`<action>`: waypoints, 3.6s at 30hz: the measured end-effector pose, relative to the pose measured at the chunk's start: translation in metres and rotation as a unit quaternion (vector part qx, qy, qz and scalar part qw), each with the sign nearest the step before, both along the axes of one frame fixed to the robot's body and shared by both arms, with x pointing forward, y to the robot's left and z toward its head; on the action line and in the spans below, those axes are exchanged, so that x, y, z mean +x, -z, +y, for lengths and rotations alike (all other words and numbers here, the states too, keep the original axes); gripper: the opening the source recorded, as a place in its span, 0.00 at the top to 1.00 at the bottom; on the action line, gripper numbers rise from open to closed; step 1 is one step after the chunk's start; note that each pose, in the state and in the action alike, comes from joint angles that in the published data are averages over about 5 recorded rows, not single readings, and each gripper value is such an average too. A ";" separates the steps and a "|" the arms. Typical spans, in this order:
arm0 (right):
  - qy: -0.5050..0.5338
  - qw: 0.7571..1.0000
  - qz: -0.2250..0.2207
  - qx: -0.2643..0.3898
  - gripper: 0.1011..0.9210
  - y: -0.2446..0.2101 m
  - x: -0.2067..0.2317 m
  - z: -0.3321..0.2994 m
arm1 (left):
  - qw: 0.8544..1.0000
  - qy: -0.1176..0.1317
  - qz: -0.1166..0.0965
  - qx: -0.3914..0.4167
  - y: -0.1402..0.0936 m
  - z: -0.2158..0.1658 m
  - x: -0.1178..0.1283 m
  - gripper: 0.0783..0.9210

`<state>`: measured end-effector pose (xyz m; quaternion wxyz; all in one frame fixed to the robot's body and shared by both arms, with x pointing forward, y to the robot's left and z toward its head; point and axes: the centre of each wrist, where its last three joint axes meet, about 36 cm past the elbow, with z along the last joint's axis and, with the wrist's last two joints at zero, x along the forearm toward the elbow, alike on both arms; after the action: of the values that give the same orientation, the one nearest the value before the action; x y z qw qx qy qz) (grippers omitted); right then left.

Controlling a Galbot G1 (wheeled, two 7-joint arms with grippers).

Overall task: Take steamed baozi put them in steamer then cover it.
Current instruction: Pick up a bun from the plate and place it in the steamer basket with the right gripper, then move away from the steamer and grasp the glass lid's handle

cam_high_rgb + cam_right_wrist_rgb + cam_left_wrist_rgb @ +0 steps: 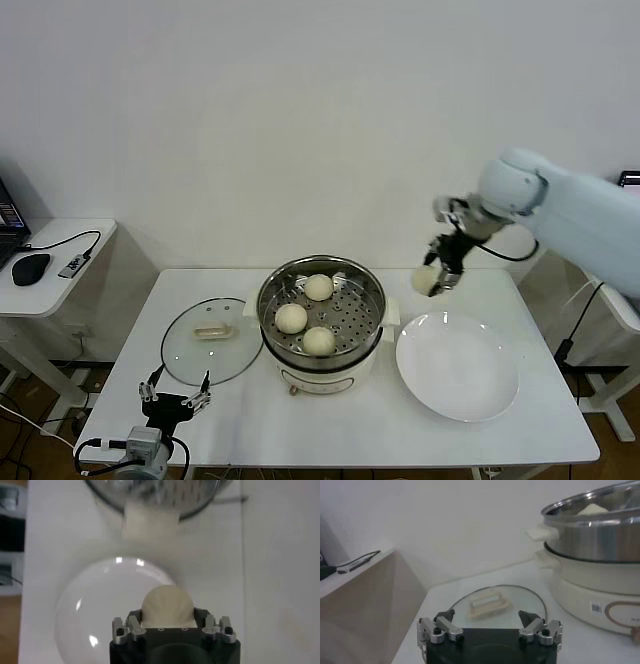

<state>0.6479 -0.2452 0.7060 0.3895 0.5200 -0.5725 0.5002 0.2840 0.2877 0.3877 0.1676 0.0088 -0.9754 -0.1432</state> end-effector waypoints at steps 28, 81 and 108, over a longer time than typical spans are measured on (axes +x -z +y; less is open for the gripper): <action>-0.051 0.997 0.016 -0.058 0.35 0.051 0.025 0.162 | 1.000 0.008 -0.014 0.006 -0.015 0.001 -0.007 0.12; 0.115 0.920 -0.226 0.298 0.12 0.021 -0.051 -0.015 | 0.999 -0.016 -0.013 -0.048 -0.014 0.004 0.010 0.12; 0.463 0.558 -0.355 0.590 0.12 0.270 -0.249 -0.104 | 0.998 -0.019 -0.059 0.018 0.000 0.021 0.060 0.12</action>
<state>0.3987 -0.3495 0.4360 -0.0610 0.0769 -0.9937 -0.0548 0.3440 0.3086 0.3878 0.1120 0.0389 -0.9805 -0.1567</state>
